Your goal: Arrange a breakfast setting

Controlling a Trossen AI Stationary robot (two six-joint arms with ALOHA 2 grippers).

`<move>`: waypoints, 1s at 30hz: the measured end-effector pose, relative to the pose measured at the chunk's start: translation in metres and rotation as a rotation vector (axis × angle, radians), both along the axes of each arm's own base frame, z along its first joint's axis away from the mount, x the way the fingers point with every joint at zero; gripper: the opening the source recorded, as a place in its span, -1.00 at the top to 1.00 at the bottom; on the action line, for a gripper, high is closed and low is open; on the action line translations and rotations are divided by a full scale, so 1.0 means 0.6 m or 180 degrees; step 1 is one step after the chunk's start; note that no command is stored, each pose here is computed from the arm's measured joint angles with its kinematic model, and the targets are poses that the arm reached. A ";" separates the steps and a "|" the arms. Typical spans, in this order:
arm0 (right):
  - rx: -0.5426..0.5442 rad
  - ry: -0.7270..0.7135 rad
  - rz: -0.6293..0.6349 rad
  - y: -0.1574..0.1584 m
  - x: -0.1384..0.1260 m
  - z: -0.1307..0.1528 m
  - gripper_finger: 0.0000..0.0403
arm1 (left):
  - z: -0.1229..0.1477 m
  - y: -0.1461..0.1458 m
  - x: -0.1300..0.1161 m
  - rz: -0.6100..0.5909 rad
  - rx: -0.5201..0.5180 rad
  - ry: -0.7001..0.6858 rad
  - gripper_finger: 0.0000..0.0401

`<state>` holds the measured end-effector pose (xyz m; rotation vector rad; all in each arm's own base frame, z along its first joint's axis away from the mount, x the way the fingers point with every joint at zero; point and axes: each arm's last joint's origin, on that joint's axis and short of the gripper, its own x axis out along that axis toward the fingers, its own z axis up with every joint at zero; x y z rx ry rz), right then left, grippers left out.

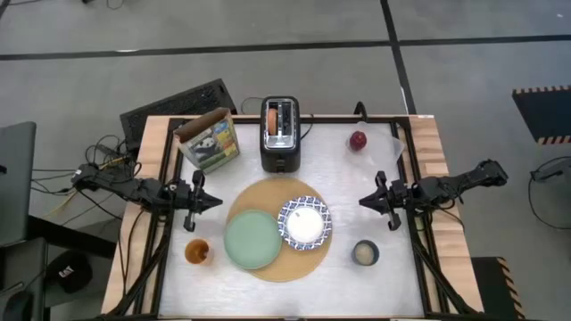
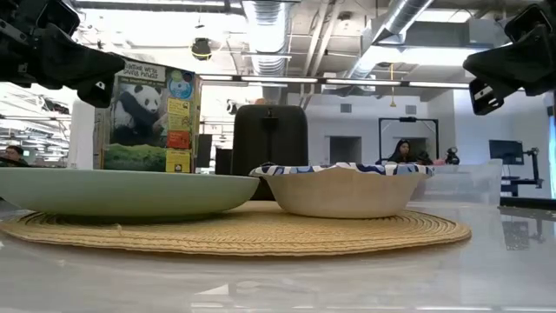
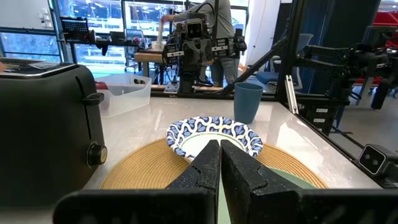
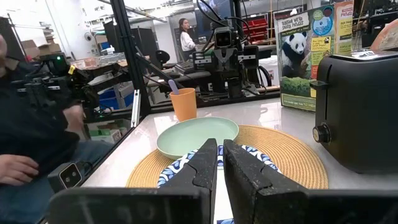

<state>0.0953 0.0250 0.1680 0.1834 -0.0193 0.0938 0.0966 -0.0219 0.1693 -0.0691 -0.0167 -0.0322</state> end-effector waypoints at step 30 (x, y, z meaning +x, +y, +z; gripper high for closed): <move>0.0000 -0.0001 -0.0001 0.000 0.000 0.000 0.72 | 0.088 -0.001 -0.014 -0.0254 -0.0348 -0.0387 1.00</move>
